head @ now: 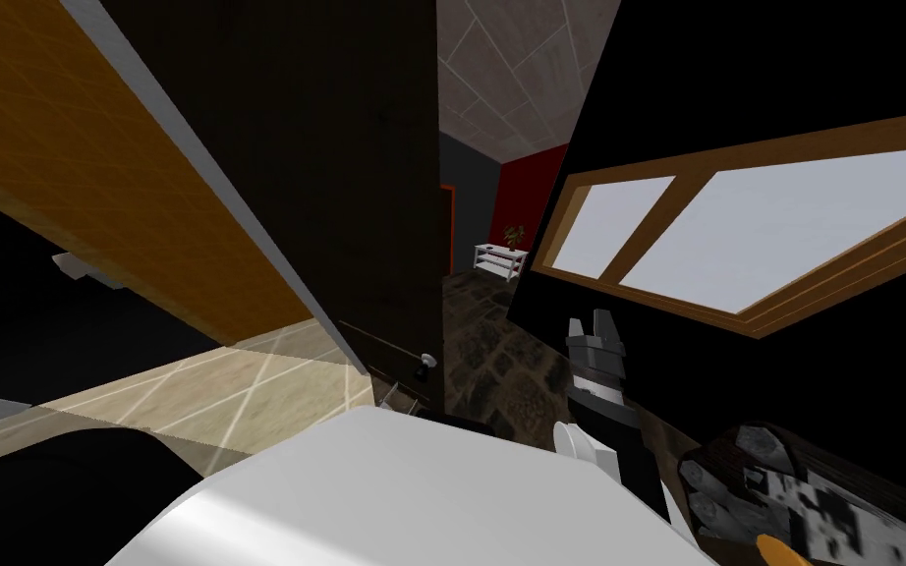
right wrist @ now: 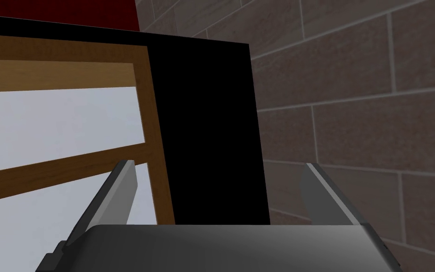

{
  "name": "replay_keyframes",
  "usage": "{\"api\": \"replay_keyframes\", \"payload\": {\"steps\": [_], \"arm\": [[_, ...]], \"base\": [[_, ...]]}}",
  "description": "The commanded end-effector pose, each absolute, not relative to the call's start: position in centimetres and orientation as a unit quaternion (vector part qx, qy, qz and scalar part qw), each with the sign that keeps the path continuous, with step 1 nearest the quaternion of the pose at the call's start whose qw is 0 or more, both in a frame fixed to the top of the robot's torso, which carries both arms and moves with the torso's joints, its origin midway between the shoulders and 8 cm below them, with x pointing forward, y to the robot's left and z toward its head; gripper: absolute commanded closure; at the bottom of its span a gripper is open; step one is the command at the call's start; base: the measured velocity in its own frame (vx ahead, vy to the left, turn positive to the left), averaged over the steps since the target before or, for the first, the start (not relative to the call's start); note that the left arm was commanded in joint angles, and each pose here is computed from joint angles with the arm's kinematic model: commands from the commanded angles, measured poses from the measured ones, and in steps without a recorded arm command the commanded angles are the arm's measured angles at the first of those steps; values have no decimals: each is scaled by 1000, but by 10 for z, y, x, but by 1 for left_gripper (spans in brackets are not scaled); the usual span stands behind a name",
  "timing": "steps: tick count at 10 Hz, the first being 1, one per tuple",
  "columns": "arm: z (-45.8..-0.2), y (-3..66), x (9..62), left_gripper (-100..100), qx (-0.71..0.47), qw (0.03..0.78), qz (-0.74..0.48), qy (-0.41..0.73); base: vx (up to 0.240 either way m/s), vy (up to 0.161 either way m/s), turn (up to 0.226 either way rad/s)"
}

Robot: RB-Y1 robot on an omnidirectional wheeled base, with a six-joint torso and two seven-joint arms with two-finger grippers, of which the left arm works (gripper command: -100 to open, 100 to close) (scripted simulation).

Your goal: Push the door open

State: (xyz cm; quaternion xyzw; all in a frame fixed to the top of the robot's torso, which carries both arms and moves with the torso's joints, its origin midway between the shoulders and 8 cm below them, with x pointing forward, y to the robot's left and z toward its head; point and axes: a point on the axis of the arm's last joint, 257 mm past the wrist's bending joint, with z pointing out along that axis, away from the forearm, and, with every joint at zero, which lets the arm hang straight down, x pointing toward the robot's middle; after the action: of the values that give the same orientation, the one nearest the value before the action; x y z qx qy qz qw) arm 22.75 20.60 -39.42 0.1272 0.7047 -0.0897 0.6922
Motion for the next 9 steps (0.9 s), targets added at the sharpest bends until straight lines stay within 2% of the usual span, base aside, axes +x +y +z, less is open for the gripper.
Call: {"api": "replay_keyframes", "payload": {"steps": [1,2,3,8,9], "arm": [[-393,201,235,-100,114,696,-90,703],[-393,204,232,-100,119,695,-89,704],[-393,204,232,100,119,695,-89,704],[-393,204,232,100,119,695,-89,704],[-395,221,230,-100,116,693,-77,707]], "base": [[200,-86,-24],[93,-40,0],[-12,4,6],[-20,9,-1],[-84,-63,260]]}}
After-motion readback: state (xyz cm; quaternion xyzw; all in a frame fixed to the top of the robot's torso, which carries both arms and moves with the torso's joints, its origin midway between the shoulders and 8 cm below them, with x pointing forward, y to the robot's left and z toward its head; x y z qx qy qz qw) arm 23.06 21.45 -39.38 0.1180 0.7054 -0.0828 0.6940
